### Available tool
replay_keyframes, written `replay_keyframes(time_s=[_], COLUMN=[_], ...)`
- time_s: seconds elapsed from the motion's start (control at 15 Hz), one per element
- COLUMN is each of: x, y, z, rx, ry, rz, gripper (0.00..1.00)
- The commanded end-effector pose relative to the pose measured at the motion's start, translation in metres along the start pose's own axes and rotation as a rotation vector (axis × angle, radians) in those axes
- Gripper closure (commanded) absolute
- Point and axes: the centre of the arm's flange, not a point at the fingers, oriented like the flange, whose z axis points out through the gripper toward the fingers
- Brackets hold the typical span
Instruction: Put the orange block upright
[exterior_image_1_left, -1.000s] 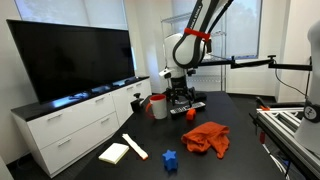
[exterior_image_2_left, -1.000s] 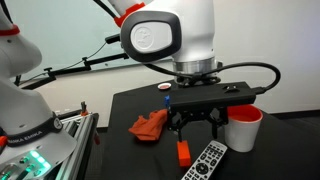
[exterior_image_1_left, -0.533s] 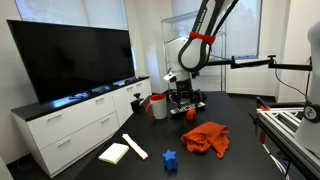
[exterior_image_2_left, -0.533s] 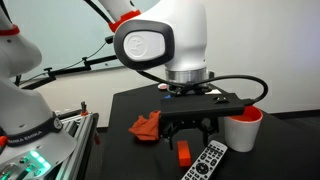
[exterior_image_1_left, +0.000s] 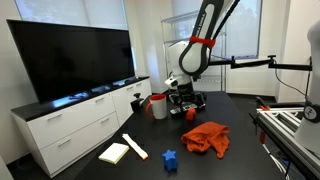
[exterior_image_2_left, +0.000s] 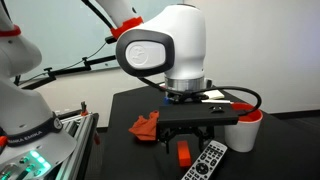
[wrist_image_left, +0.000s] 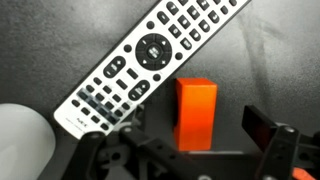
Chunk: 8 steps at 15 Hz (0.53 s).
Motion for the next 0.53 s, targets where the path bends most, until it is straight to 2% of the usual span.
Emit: replay_keyframes(time_s=[0.0, 0.47], x=[0.0, 0.0032], y=[-0.0003, -0.0002], z=[-0.0078, -0.0075], rx=[-0.018, -0.017], ry=[-0.008, -0.009], rz=[0.004, 0.004], gripper=[0.19, 0.73])
